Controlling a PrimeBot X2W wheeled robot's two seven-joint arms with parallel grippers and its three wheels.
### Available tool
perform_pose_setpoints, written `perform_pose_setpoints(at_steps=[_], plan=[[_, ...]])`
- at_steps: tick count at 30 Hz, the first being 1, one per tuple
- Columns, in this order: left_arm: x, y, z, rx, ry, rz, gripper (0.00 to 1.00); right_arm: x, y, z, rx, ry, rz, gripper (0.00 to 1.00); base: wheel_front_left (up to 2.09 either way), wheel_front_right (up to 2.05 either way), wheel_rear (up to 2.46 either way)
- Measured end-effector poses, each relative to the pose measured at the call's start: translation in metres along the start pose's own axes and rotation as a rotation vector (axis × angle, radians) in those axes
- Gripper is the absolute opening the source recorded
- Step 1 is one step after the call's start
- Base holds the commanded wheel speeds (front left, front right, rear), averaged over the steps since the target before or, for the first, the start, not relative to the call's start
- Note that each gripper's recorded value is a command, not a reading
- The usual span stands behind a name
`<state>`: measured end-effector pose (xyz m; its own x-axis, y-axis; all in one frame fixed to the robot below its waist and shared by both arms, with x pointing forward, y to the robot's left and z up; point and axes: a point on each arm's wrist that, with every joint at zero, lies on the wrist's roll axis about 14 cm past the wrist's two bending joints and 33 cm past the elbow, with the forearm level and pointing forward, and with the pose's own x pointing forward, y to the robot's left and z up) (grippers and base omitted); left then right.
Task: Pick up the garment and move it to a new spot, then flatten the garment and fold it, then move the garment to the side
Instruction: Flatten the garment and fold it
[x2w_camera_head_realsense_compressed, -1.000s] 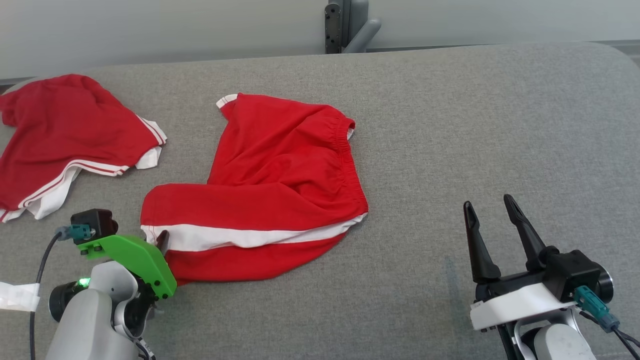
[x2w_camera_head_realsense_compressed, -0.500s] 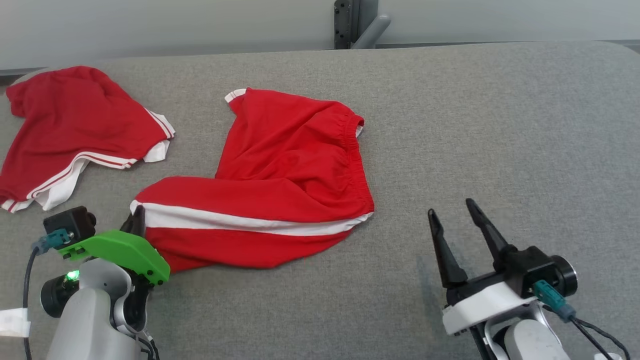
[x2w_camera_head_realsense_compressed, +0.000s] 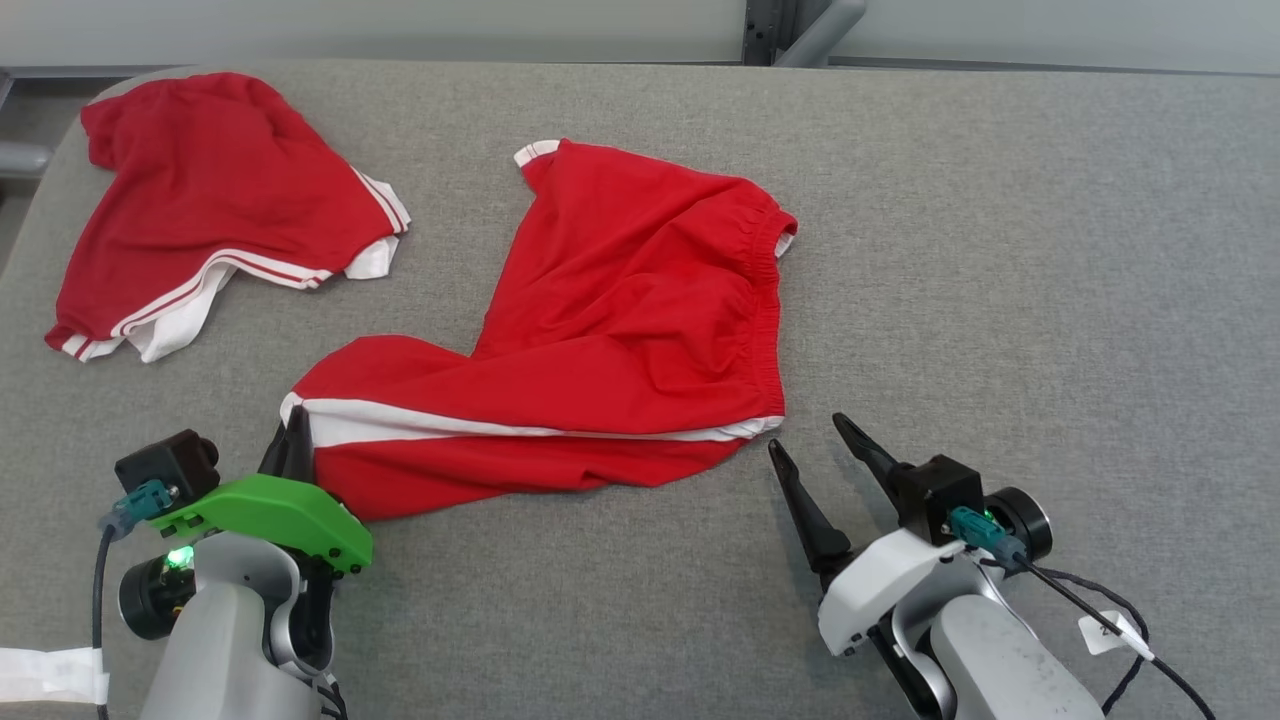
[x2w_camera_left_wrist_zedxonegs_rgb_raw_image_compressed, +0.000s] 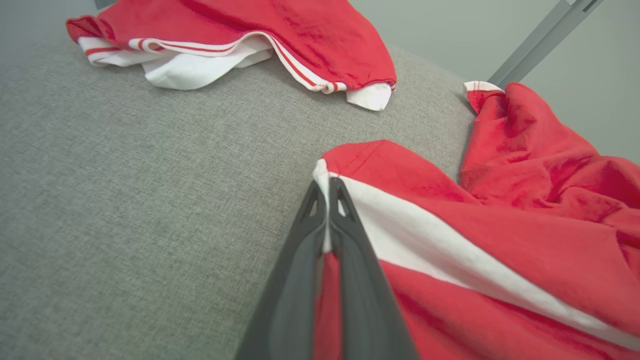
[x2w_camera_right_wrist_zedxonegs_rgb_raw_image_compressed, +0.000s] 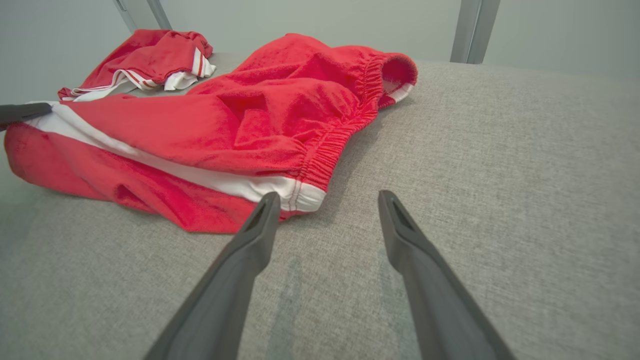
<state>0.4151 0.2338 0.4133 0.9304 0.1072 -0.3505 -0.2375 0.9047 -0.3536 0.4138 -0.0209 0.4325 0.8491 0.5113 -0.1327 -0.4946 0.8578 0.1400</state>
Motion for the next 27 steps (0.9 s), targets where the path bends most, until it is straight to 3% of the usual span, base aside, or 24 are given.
perform_pose_setpoints(at_steps=[12, 14, 17, 18, 19, 21, 23, 25, 26, 27], plan=[[0.003, 0.01, -0.009, -0.006, 0.004, 0.034, 0.0, 0.028, 0.017, -0.017, 0.058, 0.067, 0.075, 1.0, 0.0, 0.0, 0.0], [0.004, 0.01, -0.009, -0.005, 0.005, 0.035, 0.0, 0.03, 0.019, -0.018, 0.064, 0.07, 0.081, 0.8, 0.0, 0.0, 0.0], [0.006, 0.01, -0.01, -0.005, 0.004, 0.034, 0.0, 0.033, 0.021, -0.018, 0.075, 0.074, 0.091, 0.64, 0.0, 0.0, 0.0], [0.006, 0.01, -0.01, -0.005, 0.004, 0.035, 0.0, 0.034, 0.022, -0.019, 0.078, 0.076, 0.095, 0.54, 0.0, 0.0, 0.0], [0.007, 0.01, -0.011, -0.006, 0.003, 0.034, 0.0, 0.034, 0.024, -0.02, 0.078, 0.081, 0.099, 0.49, 0.0, 0.0, 0.0], [0.007, 0.01, -0.012, -0.008, 0.005, 0.033, 0.0, 0.035, 0.025, -0.022, 0.079, 0.088, 0.106, 0.47, 0.0, 0.0, 0.0], [0.008, 0.009, -0.012, -0.007, 0.005, 0.032, 0.0, 0.037, 0.027, -0.022, 0.078, 0.09, 0.115, 0.36, 0.0, 0.0, 0.0], [0.008, 0.009, -0.011, -0.006, 0.0, 0.031, 0.0, 0.038, 0.028, -0.022, 0.076, 0.091, 0.12, 0.18, 0.0, 0.0, 0.0], [0.008, 0.008, -0.011, -0.005, -0.003, 0.029, 0.0, 0.038, 0.029, -0.021, 0.076, 0.091, 0.123, 0.0, 0.0, 0.0, 0.0], [0.008, 0.008, -0.009, -0.005, -0.013, 0.027, 0.0, 0.038, 0.03, -0.021, 0.075, 0.09, 0.126, 0.0, 0.0, 0.0, 0.0]])
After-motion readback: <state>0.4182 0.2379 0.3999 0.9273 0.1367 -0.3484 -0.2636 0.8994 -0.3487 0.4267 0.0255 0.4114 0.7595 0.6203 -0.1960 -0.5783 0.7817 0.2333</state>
